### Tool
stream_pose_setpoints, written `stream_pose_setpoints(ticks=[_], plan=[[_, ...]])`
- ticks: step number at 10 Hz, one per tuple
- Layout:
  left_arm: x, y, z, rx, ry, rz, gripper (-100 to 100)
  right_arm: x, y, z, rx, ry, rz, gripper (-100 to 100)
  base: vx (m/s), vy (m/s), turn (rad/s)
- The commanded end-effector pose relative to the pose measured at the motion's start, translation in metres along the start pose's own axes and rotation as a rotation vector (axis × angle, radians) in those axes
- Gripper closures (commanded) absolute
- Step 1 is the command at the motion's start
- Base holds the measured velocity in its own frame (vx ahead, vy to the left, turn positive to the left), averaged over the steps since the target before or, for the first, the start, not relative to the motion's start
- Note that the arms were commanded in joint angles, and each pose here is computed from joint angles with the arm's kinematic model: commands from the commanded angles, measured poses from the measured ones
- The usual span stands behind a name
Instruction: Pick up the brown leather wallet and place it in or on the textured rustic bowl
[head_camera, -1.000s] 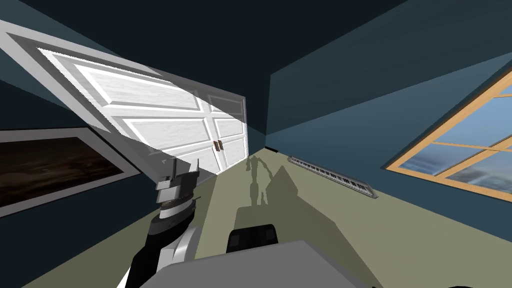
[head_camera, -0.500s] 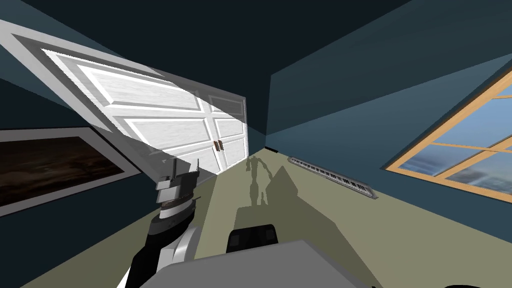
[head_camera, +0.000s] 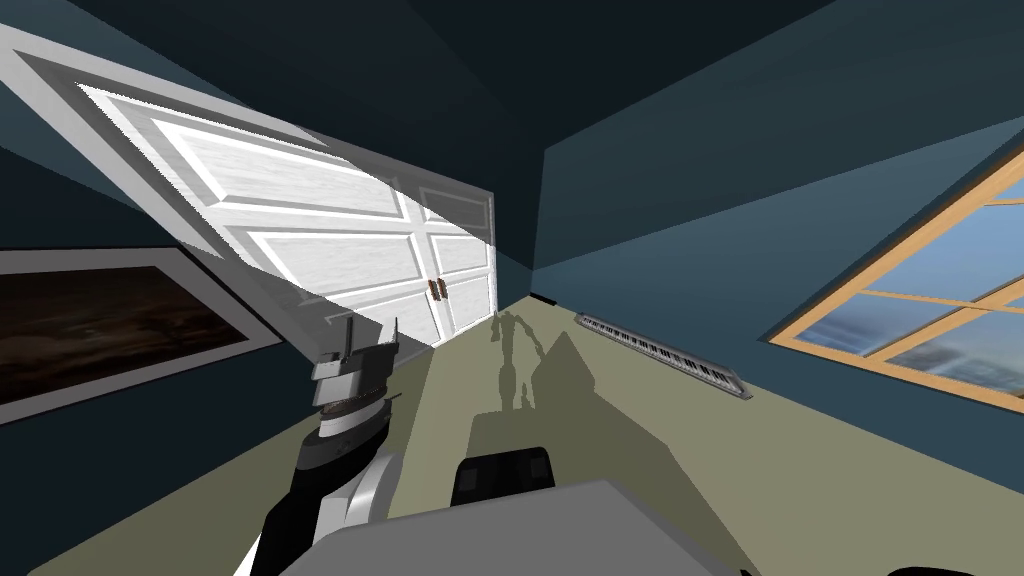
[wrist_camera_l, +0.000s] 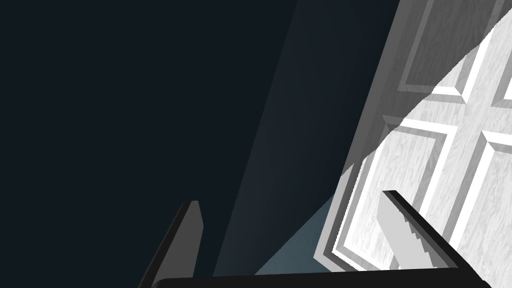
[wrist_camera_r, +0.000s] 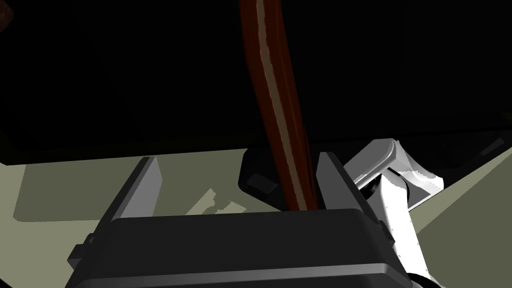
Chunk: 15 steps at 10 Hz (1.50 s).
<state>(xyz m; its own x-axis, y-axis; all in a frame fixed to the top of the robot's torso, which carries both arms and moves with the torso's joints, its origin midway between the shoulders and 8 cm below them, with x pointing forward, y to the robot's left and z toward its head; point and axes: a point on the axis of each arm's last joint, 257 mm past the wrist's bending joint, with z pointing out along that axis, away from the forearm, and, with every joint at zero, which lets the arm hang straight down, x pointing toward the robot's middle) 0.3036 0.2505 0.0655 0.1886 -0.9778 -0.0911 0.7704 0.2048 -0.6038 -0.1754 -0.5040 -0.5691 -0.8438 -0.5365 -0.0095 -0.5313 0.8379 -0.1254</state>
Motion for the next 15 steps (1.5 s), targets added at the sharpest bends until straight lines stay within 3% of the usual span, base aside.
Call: stream_pose_setpoints(ticks=[1, 6, 7, 11, 12, 13, 14, 15], plan=[[0.000, 0.000, 0.000, 0.000, 0.000, 0.000, 0, -0.001, -0.002, 0.001, 0.003, -0.001, 0.001, -100, -0.021, 0.025, 0.074], [0.000, 0.000, 0.000, 0.000, 0.000, 0.000, 0, -0.001, -0.001, 0.009, 0.014, 0.019, 0.009, -100, -0.002, 0.003, 0.006], [0.000, 0.000, 0.000, 0.000, 0.000, 0.000, 0, 0.000, -0.001, 0.009, 0.017, 0.023, 0.010, 100, -0.002, 0.006, -0.014], [0.000, 0.000, 0.000, 0.000, 0.000, 0.000, 0, 0.000, 0.000, 0.009, 0.013, 0.023, 0.006, 100, 0.000, -0.001, 0.004], [0.000, 0.000, 0.000, 0.000, 0.000, 0.000, 0, 0.000, 0.001, 0.009, 0.013, 0.023, 0.005, 0, 0.000, 0.000, 0.000], [0.000, 0.000, 0.000, 0.000, 0.000, 0.000, 0, -0.002, -0.002, 0.003, 0.006, 0.002, 0.004, 100, 0.007, -0.019, -0.068], [0.000, 0.000, 0.000, 0.000, 0.000, 0.000, 0, -0.001, -0.001, 0.006, 0.010, 0.013, 0.003, 100, 0.008, -0.008, -0.018], [0.000, 0.000, 0.000, 0.000, 0.000, 0.000, 0, -0.001, -0.001, 0.006, 0.008, 0.012, 0.002, 0, 0.000, 0.000, 0.000]])
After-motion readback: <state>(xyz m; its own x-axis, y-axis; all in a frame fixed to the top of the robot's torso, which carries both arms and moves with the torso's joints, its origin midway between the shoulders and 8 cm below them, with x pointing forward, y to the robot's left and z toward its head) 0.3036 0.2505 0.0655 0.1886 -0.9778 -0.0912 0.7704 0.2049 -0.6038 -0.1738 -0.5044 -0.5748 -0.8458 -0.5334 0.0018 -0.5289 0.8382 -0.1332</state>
